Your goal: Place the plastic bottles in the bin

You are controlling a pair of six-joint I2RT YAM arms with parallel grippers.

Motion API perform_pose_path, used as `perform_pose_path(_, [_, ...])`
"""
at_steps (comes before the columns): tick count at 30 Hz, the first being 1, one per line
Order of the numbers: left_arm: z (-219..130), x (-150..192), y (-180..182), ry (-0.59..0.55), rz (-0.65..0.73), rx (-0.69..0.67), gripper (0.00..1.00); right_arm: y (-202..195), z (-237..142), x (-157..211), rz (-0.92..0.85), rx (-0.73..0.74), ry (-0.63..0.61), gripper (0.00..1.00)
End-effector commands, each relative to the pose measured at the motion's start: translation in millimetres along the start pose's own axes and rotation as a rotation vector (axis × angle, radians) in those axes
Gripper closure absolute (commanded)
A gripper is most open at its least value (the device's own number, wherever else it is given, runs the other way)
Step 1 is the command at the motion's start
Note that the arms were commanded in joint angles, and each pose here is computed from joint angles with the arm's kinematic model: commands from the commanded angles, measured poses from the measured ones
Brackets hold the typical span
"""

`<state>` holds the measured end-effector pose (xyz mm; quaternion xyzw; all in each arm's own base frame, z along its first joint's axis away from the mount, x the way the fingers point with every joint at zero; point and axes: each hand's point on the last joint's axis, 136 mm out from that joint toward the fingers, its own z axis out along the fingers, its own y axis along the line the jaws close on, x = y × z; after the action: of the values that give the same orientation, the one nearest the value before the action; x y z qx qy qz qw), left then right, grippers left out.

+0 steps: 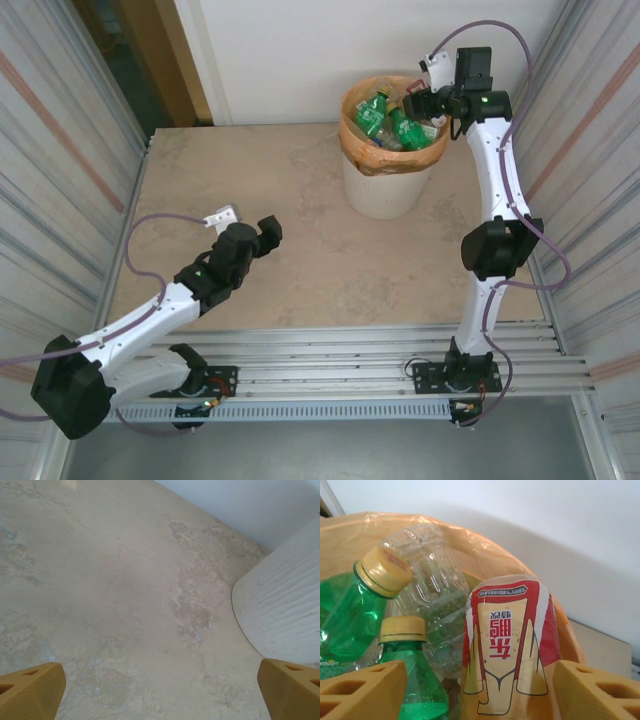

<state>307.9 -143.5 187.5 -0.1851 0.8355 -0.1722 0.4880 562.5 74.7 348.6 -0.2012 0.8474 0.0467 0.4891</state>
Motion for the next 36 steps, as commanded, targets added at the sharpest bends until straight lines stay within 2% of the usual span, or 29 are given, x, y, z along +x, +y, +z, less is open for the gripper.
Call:
perform_pose_path(1, [-2,-10,-4,-0.018,-0.014,-0.005,0.01,-4,-7,-21,0.025,-0.001,-0.077,0.30])
perform_pose_path(6, [-2,-9,-4,-0.014,-0.015,-0.004,0.01,-17,4,-23,0.084,0.018,-0.107,0.39])
perform_pose_path(13, [-4,-11,-1,-0.022,-0.013,-0.010,0.01,-24,21,-19,0.172,-0.030,-0.114,0.48])
perform_pose_path(19, [-6,-12,1,-0.025,-0.013,-0.015,0.01,-11,35,-9,0.227,-0.120,-0.093,0.60])
perform_pose_path(24, [-6,-11,0,-0.020,-0.019,-0.012,0.01,5,42,-2,0.251,-0.187,-0.061,0.63])
perform_pose_path(27, [-5,-10,0,-0.020,-0.015,-0.013,0.01,6,38,-4,0.239,-0.176,-0.062,0.60])
perform_pose_path(33, [-5,-11,-1,-0.021,-0.015,-0.008,0.01,3,9,-40,0.192,-0.112,-0.162,0.44])
perform_pose_path(36, [-6,-12,-1,-0.024,-0.012,-0.008,0.01,1,-12,-59,0.172,-0.064,-0.216,0.33])
